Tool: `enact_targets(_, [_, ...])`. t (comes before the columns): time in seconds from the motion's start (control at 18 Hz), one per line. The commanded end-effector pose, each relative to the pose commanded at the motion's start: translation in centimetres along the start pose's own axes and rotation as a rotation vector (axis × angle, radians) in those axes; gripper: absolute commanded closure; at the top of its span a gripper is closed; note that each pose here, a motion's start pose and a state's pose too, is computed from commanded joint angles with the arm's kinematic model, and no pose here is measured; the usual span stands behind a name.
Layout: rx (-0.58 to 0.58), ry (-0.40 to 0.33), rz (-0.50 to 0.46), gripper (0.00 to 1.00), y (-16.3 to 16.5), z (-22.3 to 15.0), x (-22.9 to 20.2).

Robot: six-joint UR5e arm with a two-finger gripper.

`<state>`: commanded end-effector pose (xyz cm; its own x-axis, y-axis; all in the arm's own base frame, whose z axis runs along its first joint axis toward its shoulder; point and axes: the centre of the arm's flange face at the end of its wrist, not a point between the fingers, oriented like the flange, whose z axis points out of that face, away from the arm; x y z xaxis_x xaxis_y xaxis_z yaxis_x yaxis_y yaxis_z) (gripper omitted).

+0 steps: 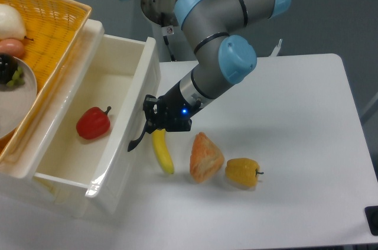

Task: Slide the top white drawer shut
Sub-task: 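Push the drawer front with the gripper into the cabinet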

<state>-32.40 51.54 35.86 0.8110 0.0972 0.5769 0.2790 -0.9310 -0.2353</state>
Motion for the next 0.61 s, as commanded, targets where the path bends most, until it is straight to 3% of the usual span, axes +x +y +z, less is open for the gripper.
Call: enact_targets(0.61, [-0.017, 0.016, 0.026, 1.0, -0.5, 1.5, 1.6])
